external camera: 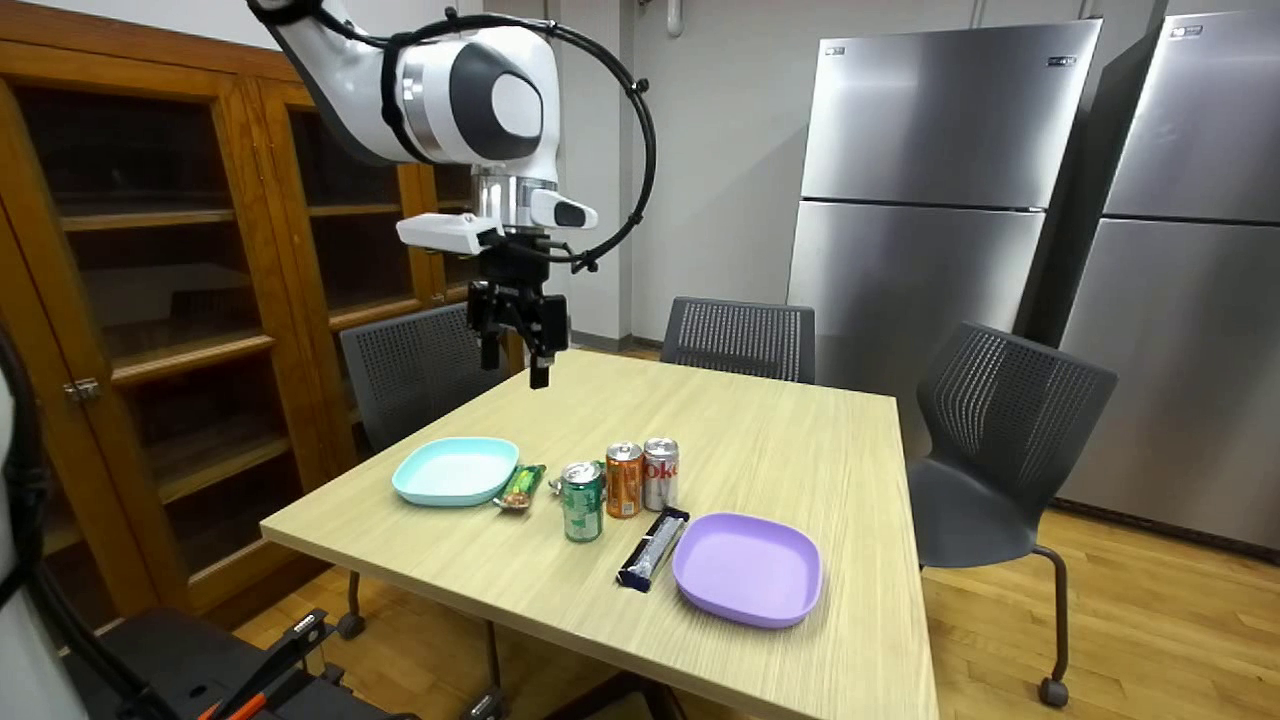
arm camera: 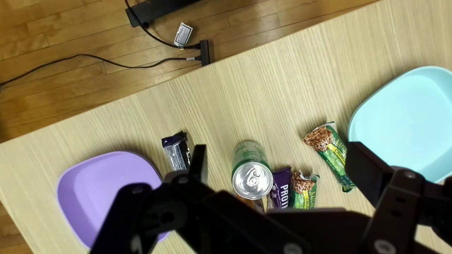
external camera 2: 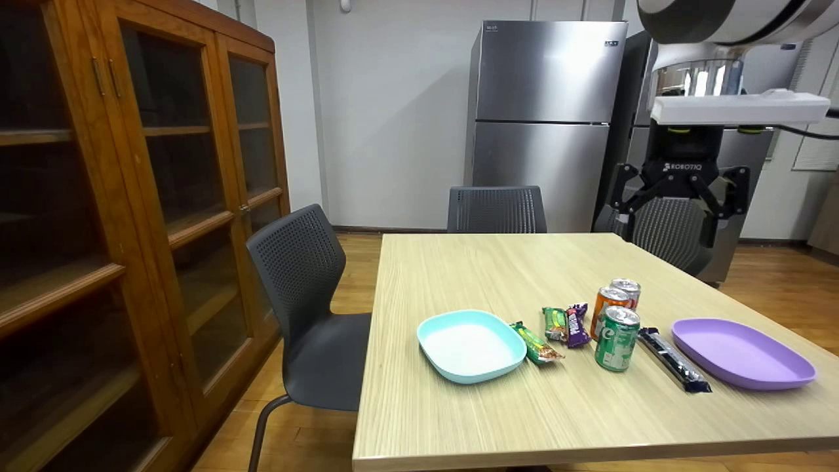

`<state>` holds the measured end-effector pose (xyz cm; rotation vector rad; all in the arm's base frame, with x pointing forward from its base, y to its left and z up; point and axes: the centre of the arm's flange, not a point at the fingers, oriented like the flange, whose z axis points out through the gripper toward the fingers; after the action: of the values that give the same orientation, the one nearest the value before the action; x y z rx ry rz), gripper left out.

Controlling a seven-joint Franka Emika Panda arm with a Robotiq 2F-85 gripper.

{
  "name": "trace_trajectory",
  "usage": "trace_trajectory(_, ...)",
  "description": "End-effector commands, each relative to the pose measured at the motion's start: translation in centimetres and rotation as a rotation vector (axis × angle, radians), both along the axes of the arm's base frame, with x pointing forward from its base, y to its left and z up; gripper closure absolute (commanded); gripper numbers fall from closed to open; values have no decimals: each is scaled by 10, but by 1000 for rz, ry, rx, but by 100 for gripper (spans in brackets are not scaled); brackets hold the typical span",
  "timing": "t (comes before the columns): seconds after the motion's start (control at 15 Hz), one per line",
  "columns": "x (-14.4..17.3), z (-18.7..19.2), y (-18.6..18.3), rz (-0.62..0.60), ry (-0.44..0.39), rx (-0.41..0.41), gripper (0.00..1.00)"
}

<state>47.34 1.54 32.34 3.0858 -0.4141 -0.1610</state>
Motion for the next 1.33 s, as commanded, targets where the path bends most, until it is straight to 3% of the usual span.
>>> trace_trajectory(0.0, 17, -15, -3, -74, -45, -23, 0)
trace_trajectory(0.47, 23, -41, -4, -163, -62, -92, 0)
trace_trajectory(0.53, 16, -39, -8, -125, -49, -58, 0)
trace_trajectory(1.27, 24, -56, -10, -183, -49, -101, 0)
